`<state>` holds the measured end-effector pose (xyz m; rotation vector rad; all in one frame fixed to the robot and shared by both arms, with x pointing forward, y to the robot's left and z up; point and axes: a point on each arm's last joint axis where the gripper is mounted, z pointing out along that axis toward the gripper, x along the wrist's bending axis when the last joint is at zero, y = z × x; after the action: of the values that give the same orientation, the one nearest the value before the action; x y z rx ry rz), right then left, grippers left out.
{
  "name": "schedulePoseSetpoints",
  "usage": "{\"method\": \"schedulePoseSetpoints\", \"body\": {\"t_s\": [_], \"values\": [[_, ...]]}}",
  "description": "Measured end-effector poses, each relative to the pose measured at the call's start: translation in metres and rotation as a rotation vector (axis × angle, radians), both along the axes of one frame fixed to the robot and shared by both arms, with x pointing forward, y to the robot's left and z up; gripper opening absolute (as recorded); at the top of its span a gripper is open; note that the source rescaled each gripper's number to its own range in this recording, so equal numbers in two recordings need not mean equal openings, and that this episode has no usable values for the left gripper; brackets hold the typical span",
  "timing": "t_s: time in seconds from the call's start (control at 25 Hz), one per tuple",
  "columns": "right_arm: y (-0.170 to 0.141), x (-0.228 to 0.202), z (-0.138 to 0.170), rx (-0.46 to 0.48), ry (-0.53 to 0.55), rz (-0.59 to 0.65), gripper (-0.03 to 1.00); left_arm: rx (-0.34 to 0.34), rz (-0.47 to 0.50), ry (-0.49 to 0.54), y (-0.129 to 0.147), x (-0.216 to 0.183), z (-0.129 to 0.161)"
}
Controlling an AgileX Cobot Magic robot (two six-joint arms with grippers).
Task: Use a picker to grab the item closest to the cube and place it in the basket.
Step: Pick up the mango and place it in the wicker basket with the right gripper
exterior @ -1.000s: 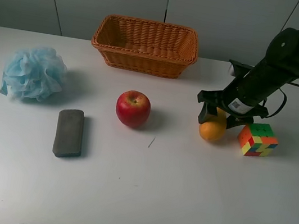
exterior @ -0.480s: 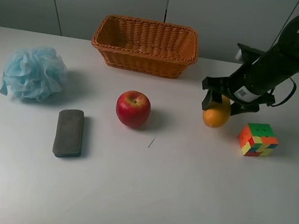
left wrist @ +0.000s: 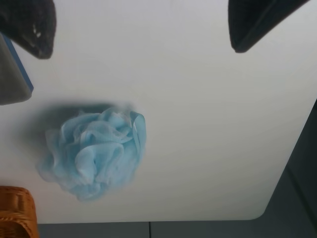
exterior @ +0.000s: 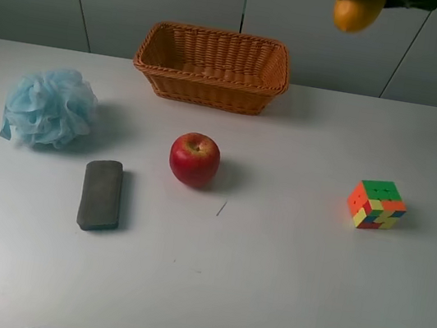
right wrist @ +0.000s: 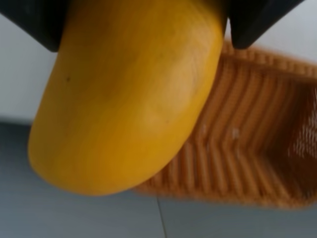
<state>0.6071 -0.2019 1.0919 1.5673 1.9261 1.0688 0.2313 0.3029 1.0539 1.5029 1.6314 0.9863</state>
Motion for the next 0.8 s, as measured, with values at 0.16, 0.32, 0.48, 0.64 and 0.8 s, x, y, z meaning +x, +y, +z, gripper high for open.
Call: {"method": "schedulePoseSetpoints", "body": {"t_s": [0.16, 0.32, 0.48, 0.64, 0.8], "values": [[0.022, 0.033, 0.015, -0.032, -0.125, 0.064, 0.00, 0.000, 0.000, 0.000, 0.000, 0.000, 0.000], [0.065, 0.065, -0.002, -0.083, -0.209, 0.163, 0.00, 0.000, 0.000, 0.000, 0.000, 0.000, 0.000], [0.104, 0.090, -0.046, -0.112, -0.207, 0.231, 0.00, 0.000, 0.000, 0.000, 0.000, 0.000, 0.000], [0.127, 0.104, -0.101, -0.134, -0.148, 0.264, 0.00, 0.000, 0.000, 0.000, 0.000, 0.000, 0.000], [0.137, 0.109, -0.147, -0.158, -0.075, 0.284, 0.00, 0.000, 0.000, 0.000, 0.000, 0.000, 0.000]]}}
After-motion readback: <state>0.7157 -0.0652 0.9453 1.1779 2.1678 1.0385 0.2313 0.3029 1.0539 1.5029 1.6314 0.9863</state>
